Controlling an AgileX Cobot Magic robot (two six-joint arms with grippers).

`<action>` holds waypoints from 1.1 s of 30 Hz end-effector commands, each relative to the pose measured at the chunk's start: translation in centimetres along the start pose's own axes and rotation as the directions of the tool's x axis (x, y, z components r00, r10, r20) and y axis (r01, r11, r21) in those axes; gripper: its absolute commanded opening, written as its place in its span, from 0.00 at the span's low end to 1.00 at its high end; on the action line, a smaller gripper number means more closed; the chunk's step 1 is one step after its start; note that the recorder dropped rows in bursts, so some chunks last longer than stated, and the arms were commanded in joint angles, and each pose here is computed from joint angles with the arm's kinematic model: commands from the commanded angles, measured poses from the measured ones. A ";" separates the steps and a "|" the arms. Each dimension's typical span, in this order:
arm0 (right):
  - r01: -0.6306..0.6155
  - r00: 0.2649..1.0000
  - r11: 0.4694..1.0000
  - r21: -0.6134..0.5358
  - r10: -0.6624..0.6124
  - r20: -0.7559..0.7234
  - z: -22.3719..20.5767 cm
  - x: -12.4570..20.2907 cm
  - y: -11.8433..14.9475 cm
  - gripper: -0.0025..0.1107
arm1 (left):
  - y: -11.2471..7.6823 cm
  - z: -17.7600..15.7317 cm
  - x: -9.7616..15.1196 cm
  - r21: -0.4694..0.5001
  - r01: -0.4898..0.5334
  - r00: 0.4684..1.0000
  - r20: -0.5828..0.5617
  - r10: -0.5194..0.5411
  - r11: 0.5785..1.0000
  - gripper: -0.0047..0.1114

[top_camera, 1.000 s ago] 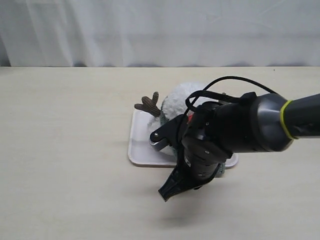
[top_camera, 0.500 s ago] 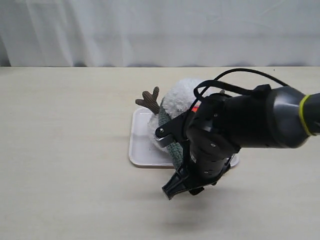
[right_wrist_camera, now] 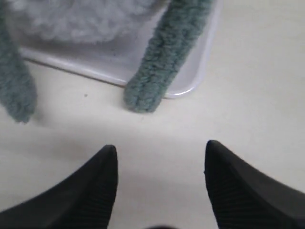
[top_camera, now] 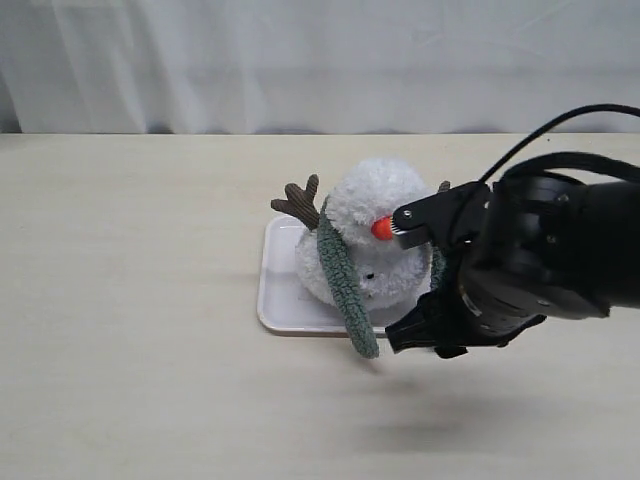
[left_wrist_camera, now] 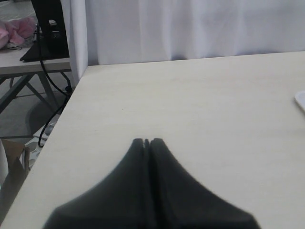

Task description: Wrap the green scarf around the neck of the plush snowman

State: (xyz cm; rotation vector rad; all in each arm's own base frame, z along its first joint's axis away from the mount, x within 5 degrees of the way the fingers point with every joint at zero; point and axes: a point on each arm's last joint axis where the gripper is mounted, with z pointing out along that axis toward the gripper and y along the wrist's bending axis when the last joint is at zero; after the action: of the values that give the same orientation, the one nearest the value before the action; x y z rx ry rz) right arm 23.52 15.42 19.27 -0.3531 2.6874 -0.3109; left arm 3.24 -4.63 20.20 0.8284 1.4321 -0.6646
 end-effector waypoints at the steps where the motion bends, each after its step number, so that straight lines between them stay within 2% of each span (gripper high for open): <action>1: -0.137 0.983 0.977 -0.164 0.154 0.096 2.3 0.4 -1.0 0.49 | 0.0 0.0 -0.2 0.000 0.013 0.999 0.032 -0.013 1.000 0.04; 4: -0.163 0.971 0.955 -0.249 0.200 0.131 3.6 0.4 -1.5 0.49 | 0.0 0.0 -0.2 0.000 0.013 0.999 0.032 -0.013 1.000 0.04; 10: -0.155 0.971 0.962 -0.224 0.191 0.147 5.2 0.0 -3.0 0.49 | 0.0 0.0 -0.2 0.000 0.013 0.999 0.032 -0.013 1.000 0.04; 16: -0.094 0.969 0.943 -0.319 0.160 0.188 6.4 -0.6 -1.5 0.49 | 0.0 0.0 -0.2 0.000 0.013 0.999 0.032 -0.013 1.000 0.04; 22: -0.111 0.979 0.964 -0.240 0.147 0.138 7.5 -1.4 -1.7 0.49 | 0.0 0.0 -0.2 0.000 0.013 0.999 0.032 -0.013 1.000 0.04; 33: -0.130 0.985 0.978 -0.162 0.146 0.093 7.9 -1.4 -2.2 0.48 | 0.0 0.0 -0.2 0.000 0.013 0.999 0.032 -0.013 1.000 0.04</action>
State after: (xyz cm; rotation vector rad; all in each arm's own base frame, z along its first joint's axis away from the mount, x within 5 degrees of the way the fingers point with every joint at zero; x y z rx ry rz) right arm 28.37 12.72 13.64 -0.2282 2.6078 -0.0119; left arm 3.24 -4.63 20.20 0.8284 1.4321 -0.6646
